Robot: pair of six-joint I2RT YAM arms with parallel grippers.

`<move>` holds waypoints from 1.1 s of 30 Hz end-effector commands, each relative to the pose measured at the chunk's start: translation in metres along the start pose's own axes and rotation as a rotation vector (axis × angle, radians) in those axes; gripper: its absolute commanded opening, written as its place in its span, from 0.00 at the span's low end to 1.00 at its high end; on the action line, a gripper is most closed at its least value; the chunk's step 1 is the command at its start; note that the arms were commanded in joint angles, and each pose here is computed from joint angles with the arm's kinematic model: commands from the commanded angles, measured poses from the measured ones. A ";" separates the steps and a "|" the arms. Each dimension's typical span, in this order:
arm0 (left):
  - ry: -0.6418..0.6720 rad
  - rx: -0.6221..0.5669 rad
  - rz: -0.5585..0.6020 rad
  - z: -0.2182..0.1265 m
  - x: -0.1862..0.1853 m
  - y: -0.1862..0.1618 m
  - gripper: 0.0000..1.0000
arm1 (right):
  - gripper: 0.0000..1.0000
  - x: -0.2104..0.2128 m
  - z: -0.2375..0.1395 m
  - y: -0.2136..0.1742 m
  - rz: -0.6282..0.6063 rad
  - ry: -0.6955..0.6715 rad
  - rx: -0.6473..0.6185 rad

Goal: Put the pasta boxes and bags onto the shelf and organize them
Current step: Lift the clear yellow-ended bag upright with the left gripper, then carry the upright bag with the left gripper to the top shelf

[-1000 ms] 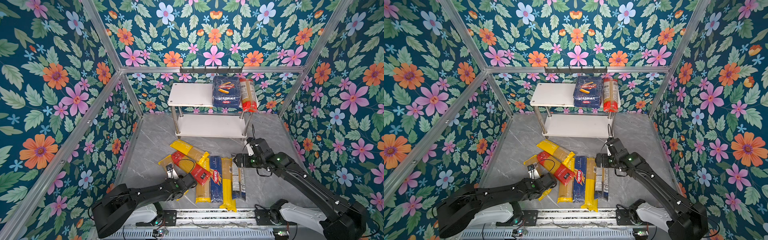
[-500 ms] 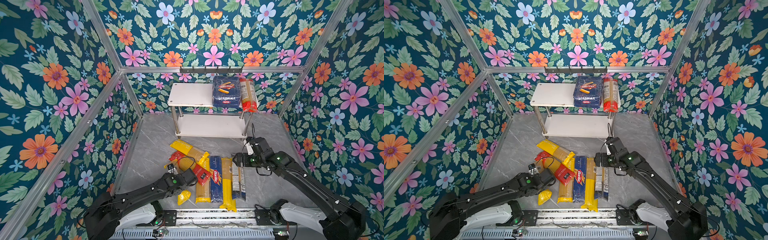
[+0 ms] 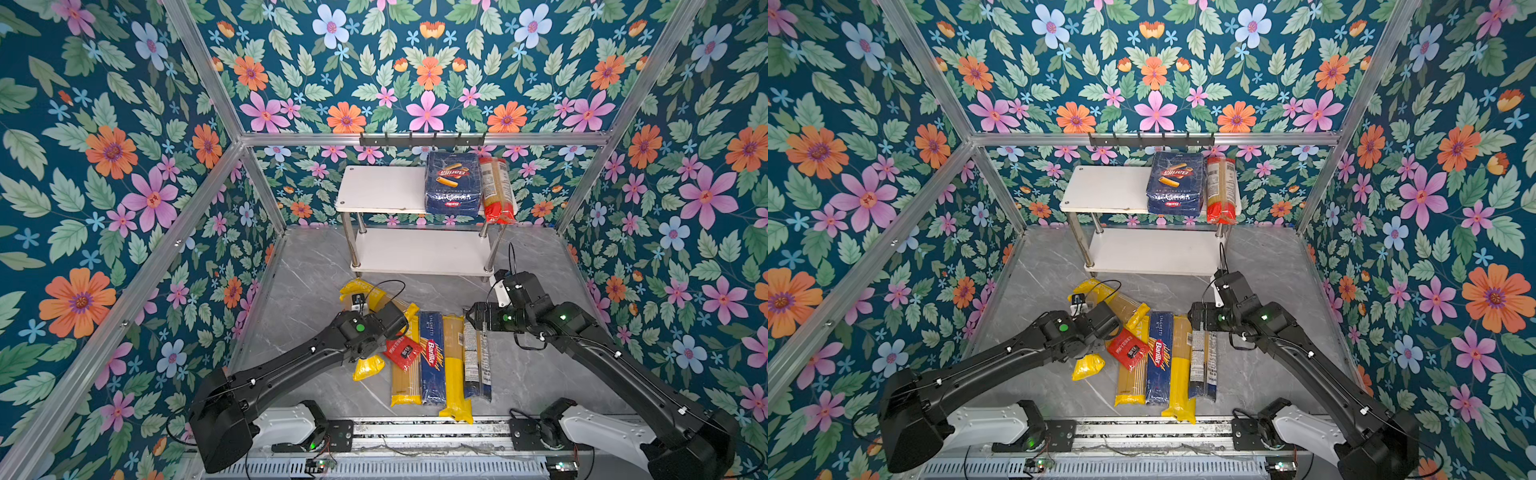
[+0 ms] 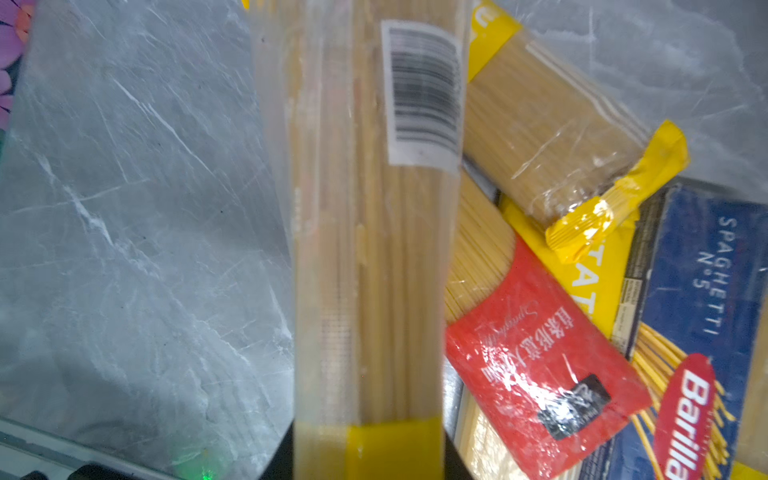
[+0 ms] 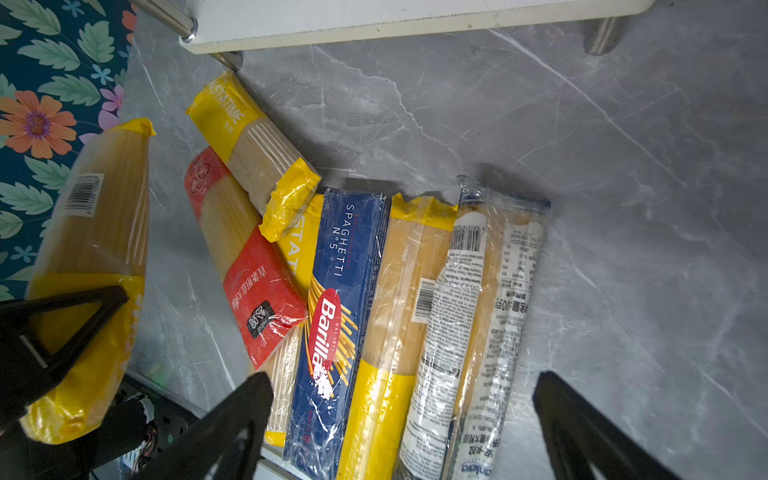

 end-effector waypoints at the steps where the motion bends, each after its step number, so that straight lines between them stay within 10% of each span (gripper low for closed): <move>1: 0.087 -0.075 0.072 -0.020 0.020 0.019 0.00 | 0.99 0.001 -0.001 0.003 0.009 -0.010 -0.002; 33: 0.024 -0.547 0.198 -0.160 0.003 0.269 0.00 | 0.99 0.004 -0.030 0.020 0.007 -0.043 -0.074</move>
Point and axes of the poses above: each gripper's point midway between its finger pads, its own z axis out along the fingers, its own x axis along the line the jaws close on, y = z × x, the point moved 2 cm from there along -z, back along the fingers, and after that the axes turned 11 degrees about z, right-handed, at the moved point
